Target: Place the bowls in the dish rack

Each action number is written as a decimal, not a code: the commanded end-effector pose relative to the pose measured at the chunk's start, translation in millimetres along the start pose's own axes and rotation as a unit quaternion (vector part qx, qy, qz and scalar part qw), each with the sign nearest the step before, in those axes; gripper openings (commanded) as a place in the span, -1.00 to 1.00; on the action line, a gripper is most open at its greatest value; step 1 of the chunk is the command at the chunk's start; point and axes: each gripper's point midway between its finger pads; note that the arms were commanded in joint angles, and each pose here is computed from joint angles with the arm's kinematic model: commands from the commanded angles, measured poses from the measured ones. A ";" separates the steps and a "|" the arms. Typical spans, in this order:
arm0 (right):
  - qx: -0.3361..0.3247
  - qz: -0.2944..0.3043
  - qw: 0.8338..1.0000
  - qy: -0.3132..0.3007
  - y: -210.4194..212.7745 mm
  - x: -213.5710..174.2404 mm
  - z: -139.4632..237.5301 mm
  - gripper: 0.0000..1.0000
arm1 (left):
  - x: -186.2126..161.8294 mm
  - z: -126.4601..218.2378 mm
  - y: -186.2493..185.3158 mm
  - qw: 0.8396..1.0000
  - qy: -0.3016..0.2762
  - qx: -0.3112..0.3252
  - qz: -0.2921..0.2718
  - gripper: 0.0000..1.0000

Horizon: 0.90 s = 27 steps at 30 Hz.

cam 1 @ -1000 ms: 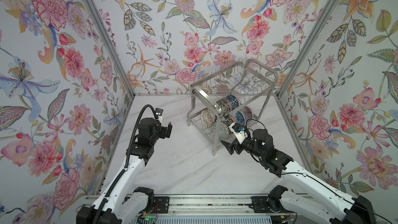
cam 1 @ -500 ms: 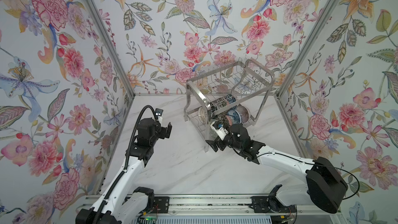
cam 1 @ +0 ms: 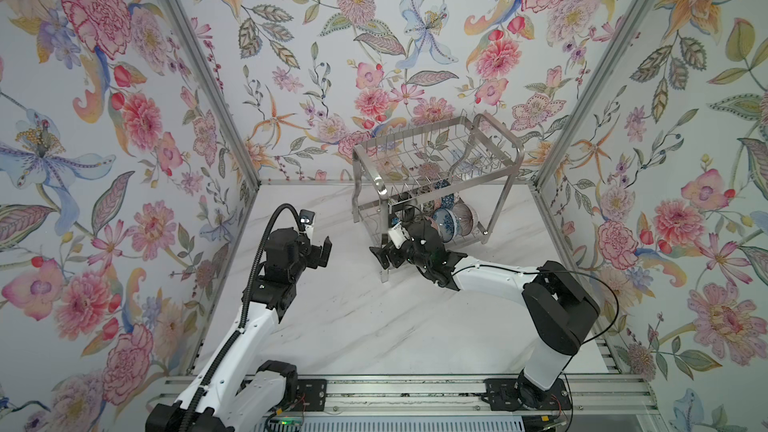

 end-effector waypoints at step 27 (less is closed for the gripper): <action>-0.098 -0.031 0.991 -0.086 -69.5 67.1 -45.7 0.98 | -6.0 -0.1 -1.1 1.000 0.008 -0.005 -0.011 0.99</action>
Point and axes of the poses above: each gripper's point midway between its finger pads, its own z axis back along the fingers, its own y axis along the line the jaws close on, x = y × z, and after that the axes turned 1 degree about -z, right-handed
